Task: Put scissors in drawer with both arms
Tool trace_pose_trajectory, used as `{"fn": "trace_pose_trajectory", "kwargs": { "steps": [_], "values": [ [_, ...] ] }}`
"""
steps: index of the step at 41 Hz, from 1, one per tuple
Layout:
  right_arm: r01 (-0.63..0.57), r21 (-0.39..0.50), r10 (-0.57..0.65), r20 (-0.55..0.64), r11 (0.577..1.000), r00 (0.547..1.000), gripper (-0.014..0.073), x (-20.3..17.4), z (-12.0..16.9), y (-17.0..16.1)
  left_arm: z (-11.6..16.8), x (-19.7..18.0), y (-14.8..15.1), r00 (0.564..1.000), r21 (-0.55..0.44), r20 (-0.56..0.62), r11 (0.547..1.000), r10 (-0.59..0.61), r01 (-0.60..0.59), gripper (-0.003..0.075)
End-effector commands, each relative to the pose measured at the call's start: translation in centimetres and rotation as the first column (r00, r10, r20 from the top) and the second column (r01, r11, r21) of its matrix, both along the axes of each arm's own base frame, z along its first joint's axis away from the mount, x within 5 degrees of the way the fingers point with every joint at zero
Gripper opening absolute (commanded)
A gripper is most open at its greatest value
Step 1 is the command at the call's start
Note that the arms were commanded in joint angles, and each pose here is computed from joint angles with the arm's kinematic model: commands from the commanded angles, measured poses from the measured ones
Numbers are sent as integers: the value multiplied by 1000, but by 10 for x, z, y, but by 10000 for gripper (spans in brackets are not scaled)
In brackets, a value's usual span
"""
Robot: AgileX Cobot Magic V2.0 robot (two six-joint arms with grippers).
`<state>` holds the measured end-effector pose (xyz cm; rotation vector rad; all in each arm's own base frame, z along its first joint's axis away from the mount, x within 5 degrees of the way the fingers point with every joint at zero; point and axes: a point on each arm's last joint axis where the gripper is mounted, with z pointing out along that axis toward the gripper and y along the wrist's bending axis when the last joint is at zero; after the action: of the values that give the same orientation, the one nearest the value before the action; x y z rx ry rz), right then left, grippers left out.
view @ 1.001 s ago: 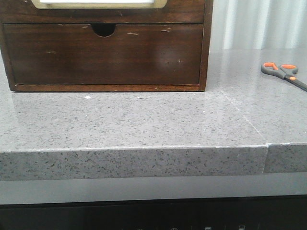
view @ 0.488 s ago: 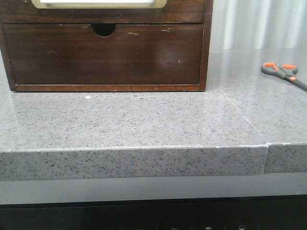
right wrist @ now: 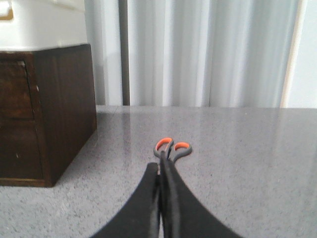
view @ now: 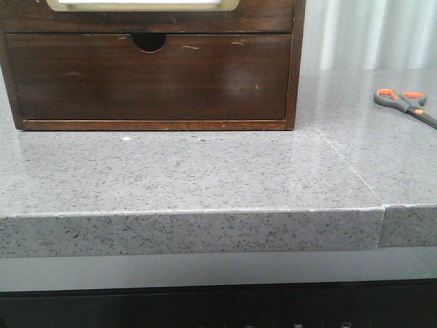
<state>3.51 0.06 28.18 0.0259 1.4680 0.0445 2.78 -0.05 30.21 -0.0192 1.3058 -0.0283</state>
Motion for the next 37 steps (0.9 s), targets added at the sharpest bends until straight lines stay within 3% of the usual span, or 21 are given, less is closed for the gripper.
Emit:
{"fn": "trace_pose_trajectory", "kwargs": {
  "steps": [1, 7, 15, 22, 27, 37],
  "values": [
    [8, -8, -8, 38, 1000, 999, -67, -3, 33, 0, 48, -21, 0, 994, -11, 114, 1000, -5, 7, -20],
    [10, -17, -11, -26, 1000, 1000, -67, 2, 64, -1, 87, -28, -1, 998, -7, 62, 1000, -13, 14, -20],
    [8, -18, -11, -160, 1000, 987, -67, 20, 89, -1, 113, -9, -2, 996, -3, -88, 1000, -19, 18, -20],
    [5, -19, -11, -286, 1000, 958, -67, 42, 82, -1, 107, 15, -2, 977, -5, -214, 1000, -21, 20, -20],
    [9, -35, -20, -351, 999, 936, -67, 56, 76, -1, 96, 27, -2, 938, -6, -346, 1000, -25, 24, -20],
    [7, -45, -27, -457, 999, 889, -67, 70, 66, -2, 80, 43, -2, 896, -11, -442, 1000, -28, 26, -20]
  ]
}}
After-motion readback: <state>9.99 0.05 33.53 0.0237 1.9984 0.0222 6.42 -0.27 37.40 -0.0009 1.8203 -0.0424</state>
